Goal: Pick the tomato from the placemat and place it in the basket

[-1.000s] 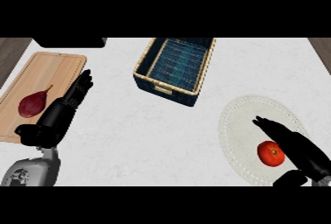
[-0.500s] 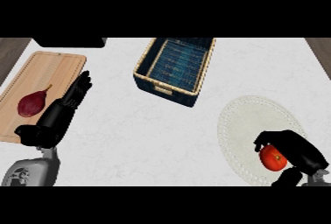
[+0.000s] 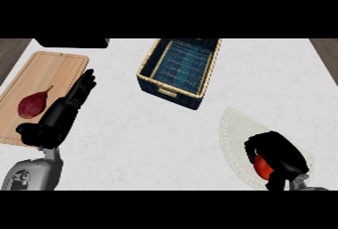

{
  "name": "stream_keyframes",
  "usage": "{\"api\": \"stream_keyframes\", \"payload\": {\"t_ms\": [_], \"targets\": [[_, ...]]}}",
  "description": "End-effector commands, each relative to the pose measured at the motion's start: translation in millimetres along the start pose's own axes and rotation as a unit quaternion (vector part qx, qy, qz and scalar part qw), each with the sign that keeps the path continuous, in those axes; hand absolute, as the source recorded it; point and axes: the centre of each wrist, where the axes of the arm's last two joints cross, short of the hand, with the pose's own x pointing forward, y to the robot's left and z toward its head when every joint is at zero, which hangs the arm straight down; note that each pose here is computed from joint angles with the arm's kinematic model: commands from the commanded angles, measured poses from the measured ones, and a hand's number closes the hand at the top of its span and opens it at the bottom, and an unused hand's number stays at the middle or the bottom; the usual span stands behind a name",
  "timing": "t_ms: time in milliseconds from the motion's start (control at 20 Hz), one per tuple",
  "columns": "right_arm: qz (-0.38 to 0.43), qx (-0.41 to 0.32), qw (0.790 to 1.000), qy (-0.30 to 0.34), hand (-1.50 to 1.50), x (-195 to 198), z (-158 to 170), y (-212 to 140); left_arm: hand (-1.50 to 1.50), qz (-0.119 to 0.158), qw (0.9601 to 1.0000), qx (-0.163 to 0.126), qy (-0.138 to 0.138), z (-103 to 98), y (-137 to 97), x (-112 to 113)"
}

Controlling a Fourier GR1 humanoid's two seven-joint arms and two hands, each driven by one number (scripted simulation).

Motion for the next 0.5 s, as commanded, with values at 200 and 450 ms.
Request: {"api": "stream_keyframes", "payload": {"t_ms": [200, 450], "targets": [[-0.026, -0.067, 0.995, 0.069, 1.5, 114, -48, -27, 0.0, 0.006, 0.9994, -0.033, -0.012, -5, -14, 4], [-0.068, -0.11, 0.987, 0.097, 1.5, 153, -56, -44, 0.0, 0.002, 0.9986, -0.049, -0.022, -13, -16, 9]]}}
